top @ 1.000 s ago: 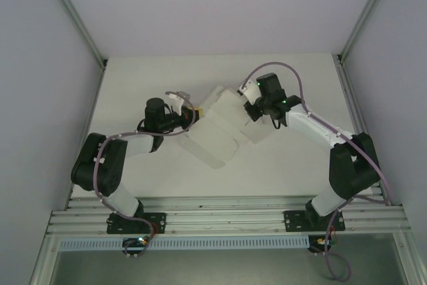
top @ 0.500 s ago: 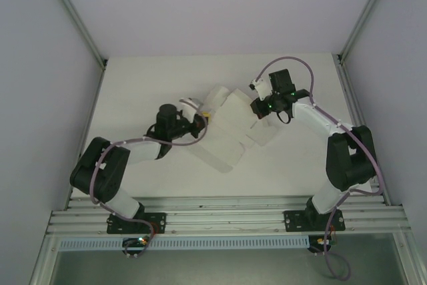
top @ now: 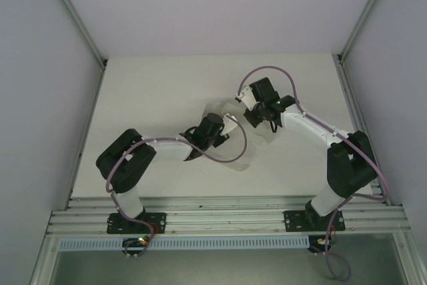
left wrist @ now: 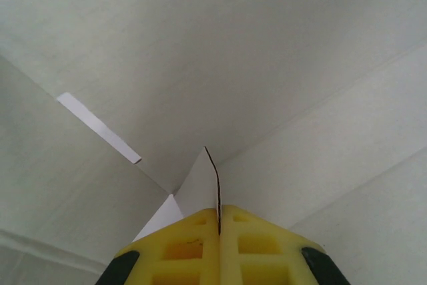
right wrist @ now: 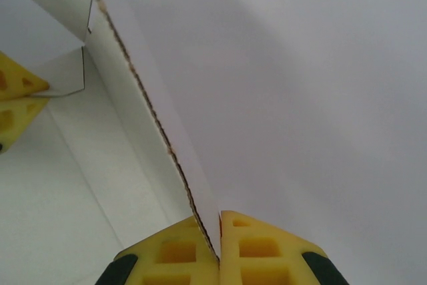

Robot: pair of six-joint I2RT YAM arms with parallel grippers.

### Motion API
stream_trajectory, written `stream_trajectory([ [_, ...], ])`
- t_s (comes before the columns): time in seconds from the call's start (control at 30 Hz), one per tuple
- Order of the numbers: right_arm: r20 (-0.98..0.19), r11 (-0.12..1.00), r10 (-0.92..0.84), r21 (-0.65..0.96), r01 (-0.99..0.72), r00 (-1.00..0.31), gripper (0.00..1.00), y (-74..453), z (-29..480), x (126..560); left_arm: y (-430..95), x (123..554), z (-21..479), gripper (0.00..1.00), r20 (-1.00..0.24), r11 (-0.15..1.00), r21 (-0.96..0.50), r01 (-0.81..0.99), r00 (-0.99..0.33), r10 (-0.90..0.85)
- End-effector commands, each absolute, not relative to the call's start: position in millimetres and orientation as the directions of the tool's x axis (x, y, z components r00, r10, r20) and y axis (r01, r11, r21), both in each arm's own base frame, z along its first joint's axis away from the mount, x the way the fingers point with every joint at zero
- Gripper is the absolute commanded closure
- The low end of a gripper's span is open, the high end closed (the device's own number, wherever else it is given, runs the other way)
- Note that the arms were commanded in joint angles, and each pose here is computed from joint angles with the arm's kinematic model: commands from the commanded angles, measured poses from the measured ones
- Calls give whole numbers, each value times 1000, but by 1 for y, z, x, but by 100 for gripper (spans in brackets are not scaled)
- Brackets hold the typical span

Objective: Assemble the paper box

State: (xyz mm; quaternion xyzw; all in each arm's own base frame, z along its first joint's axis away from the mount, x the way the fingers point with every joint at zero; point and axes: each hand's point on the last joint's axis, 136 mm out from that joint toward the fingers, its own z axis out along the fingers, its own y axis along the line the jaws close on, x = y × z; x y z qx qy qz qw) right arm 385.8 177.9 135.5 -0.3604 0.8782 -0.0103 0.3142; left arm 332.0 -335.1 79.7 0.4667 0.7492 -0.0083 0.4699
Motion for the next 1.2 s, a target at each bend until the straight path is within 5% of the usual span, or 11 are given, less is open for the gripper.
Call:
stream_trajectory([
  [0.0, -588, 682, -674, -264, -682, -447, 100, 206, 141, 388, -373, 329, 119, 100, -792, 543, 410, 733, -10, 611],
  [0.3, -565, 672, -699, -308, -674, -438, 100, 205, 133, 392, -366, 329, 110, 99, -836, 591, 301, 748, -90, 541],
  [0.4, -562, 661, -708, -317, -680, -427, 100, 205, 134, 391, -354, 330, 113, 73, -873, 621, 159, 767, -184, 451],
  [0.57, -527, 636, -747, -391, -665, -405, 100, 196, 130, 397, -332, 318, 133, 49, -908, 610, 10, 792, -248, 338],
  [0.8, -506, 602, -784, -478, -639, -360, 100, 191, 137, 410, -291, 299, 158, 1, -925, 532, -257, 807, -364, 105],
  [1.17, -322, 341, -938, -794, -503, -129, 100, 199, 146, 425, -223, 339, 185, 0, -883, 657, -432, 618, -438, -168],
])
